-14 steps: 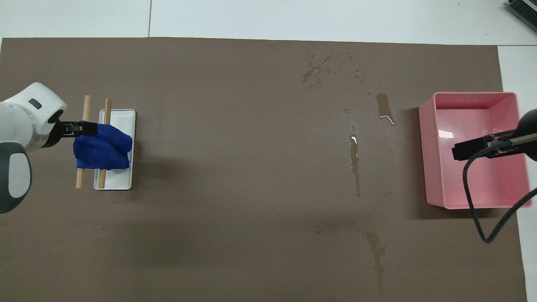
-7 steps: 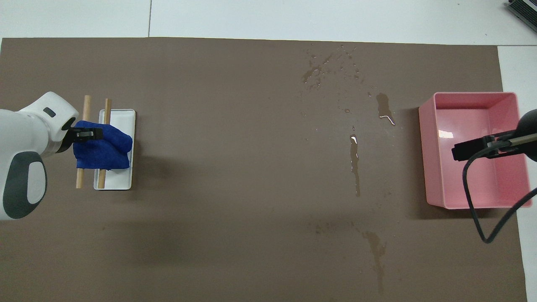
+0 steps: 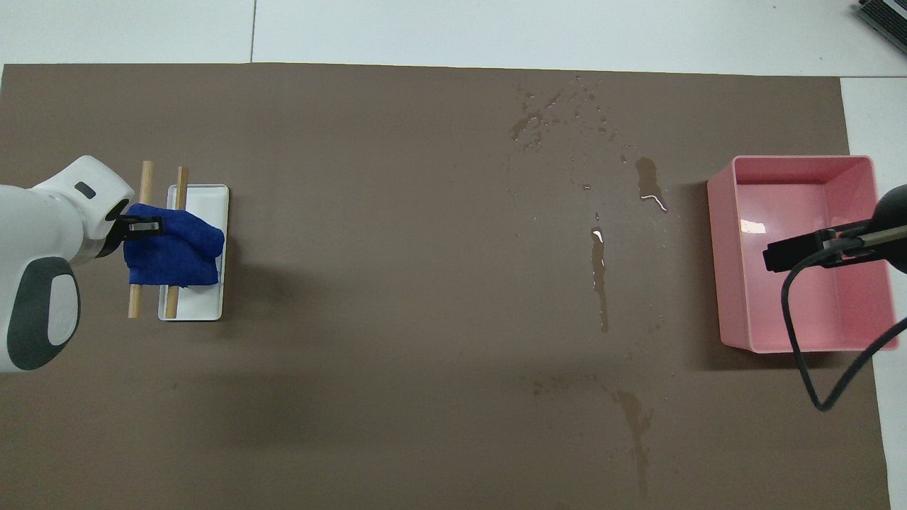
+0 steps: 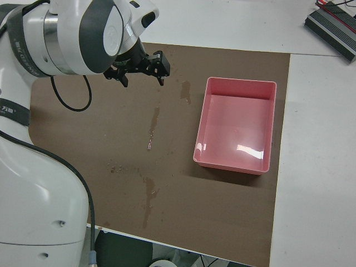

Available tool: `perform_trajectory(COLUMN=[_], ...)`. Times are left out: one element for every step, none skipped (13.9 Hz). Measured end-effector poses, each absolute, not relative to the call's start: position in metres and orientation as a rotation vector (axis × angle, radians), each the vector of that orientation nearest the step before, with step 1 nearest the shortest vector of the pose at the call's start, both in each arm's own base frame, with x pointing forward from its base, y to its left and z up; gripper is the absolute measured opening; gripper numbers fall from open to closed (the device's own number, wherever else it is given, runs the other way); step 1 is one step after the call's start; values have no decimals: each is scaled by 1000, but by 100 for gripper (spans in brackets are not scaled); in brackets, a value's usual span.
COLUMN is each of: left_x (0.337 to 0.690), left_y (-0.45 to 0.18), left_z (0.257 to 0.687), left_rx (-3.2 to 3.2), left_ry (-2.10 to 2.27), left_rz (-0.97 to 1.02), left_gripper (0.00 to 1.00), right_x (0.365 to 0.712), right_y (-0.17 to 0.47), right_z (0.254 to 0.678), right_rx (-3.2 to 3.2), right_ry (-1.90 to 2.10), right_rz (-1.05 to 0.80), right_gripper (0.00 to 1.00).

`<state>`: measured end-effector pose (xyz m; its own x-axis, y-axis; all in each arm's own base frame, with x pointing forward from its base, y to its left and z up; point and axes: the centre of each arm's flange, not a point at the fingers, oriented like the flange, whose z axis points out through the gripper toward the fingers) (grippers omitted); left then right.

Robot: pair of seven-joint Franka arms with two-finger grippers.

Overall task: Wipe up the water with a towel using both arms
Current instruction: 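Close the left gripper on the blue towel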

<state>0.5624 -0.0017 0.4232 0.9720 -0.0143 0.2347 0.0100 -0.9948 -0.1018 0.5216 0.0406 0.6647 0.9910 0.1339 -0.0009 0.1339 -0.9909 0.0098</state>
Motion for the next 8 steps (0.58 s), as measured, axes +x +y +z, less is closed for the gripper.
perform_trajectory(left_x=[562, 563, 563, 563, 563, 563, 563, 563], left_y=[-2, -2, -2, -2, -2, -3, -4, -5], left_z=[423, 424, 424, 426, 430, 431, 431, 431], left_rx=[-3016, -3014, -3014, -3010, -3005, -2999, -2993, -2986], left_ry=[6, 7, 1, 1, 2, 5, 13, 22], left_rz=[-360, -362, -362, -370, -381, -385, -385, -386], left_gripper=[44, 34, 34, 28, 22, 17, 17, 16], right_x=[522, 522, 522, 522, 522, 522, 522, 522], right_y=[41, 41, 41, 41, 41, 41, 41, 41], right_z=[665, 664, 664, 664, 664, 664, 664, 664], right_rx=[3125, 3125, 3125, 3125, 3125, 3125, 3125, 3125], right_ry=[210, 210, 210, 210, 210, 210, 210, 210], right_rz=[0, -1, -1, -1, -1, -1, -2, -2], right_gripper=[100, 100, 100, 100, 100, 100, 100, 100])
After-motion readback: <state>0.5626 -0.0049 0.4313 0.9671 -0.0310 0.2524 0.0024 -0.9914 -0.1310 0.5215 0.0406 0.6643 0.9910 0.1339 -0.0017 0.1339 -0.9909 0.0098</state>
